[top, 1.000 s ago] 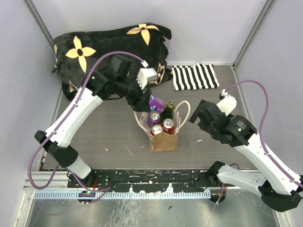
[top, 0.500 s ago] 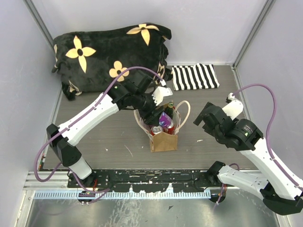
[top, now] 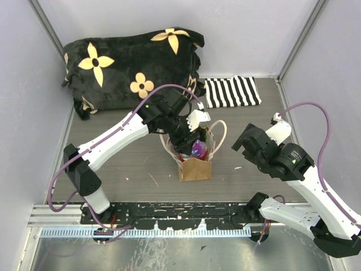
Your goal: Place the beverage into the canvas bag
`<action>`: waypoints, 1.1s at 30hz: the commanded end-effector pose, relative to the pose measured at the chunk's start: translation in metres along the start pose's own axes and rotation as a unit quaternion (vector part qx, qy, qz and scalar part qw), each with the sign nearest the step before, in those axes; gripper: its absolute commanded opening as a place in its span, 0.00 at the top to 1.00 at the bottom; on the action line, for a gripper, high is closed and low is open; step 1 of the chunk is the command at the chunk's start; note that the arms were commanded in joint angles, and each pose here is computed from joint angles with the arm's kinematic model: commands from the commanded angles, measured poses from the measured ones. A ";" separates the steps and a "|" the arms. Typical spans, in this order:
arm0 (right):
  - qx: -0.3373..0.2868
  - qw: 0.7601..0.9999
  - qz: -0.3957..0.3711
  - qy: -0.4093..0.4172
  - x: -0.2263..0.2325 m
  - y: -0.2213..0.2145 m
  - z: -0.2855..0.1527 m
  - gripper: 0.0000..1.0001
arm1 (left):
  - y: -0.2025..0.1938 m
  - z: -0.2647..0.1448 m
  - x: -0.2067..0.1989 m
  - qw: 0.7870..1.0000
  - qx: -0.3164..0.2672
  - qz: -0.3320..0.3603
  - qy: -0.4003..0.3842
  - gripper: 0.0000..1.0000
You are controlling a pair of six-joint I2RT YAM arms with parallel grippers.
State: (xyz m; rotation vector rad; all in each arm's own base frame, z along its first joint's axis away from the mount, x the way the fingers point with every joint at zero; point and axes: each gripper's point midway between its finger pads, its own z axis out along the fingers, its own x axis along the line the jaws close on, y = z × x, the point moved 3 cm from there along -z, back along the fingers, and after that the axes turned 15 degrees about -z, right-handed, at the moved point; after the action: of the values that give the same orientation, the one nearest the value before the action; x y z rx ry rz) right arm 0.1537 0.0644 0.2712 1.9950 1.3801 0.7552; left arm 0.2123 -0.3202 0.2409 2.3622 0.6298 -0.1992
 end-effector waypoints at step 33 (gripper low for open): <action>-0.020 0.999 0.026 -0.014 -0.007 0.006 -0.001 0.00 | -0.010 0.051 -0.034 0.991 0.093 0.072 -0.070 1.00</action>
State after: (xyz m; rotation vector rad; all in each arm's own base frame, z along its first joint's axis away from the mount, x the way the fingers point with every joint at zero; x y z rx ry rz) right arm 0.1534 0.0628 0.2674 2.0037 1.3667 0.7391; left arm 0.1853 -0.3481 0.1918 2.5728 0.4386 -0.3518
